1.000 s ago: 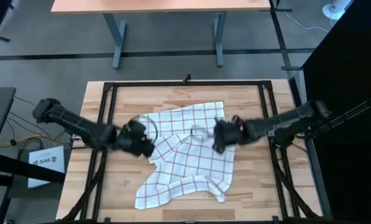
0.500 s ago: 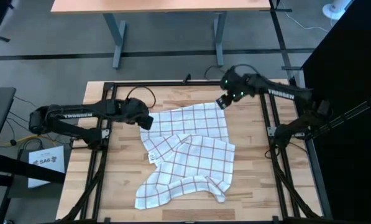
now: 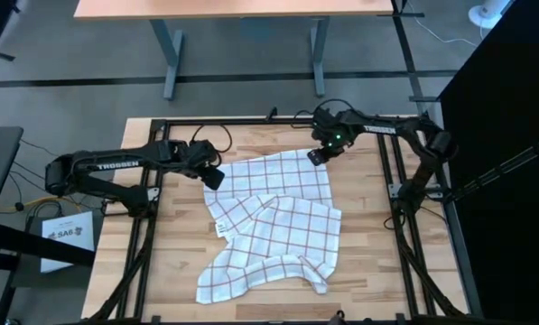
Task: Roll towel
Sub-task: Roll the white squared towel
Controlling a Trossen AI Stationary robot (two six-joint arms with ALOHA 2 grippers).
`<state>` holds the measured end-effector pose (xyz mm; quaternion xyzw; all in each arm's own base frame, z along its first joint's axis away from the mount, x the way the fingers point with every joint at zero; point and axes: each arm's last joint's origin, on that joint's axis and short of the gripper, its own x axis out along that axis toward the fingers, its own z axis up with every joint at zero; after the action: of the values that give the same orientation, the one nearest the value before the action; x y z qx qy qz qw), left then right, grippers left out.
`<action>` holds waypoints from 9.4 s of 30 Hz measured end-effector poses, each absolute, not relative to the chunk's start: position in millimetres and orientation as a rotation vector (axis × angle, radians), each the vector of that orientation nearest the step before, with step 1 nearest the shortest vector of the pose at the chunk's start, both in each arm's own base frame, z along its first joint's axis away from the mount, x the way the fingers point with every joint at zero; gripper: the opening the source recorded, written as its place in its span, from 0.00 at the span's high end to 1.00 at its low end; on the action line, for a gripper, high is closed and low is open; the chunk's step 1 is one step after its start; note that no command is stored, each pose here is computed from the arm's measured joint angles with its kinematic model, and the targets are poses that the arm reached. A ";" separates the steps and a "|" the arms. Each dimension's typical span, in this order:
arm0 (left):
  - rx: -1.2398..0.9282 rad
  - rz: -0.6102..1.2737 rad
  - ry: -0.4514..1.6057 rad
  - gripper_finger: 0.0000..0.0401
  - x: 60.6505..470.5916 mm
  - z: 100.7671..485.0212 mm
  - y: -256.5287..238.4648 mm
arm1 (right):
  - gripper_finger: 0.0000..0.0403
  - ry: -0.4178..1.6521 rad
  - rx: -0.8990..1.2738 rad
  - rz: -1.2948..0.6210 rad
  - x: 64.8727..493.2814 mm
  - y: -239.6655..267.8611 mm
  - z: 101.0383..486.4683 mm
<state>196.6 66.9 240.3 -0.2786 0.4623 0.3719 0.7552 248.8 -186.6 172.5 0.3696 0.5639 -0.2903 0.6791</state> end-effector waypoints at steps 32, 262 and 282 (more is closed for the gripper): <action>-0.497 0.733 1.042 0.62 197.7 240.8 67.0 | 0.91 1.253 0.851 -0.670 257.2 -201.0 144.2; -0.478 0.511 1.125 0.63 203.7 121.5 85.6 | 1.00 1.088 0.267 0.237 362.8 154.1 164.7; -0.459 0.493 1.135 0.63 203.5 121.5 85.3 | 1.00 1.267 0.214 0.266 341.7 181.6 117.3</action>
<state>203.5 85.3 121.5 -0.2130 0.5270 0.2291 0.7902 341.7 181.6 117.3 0.0995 0.5891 0.1236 0.7923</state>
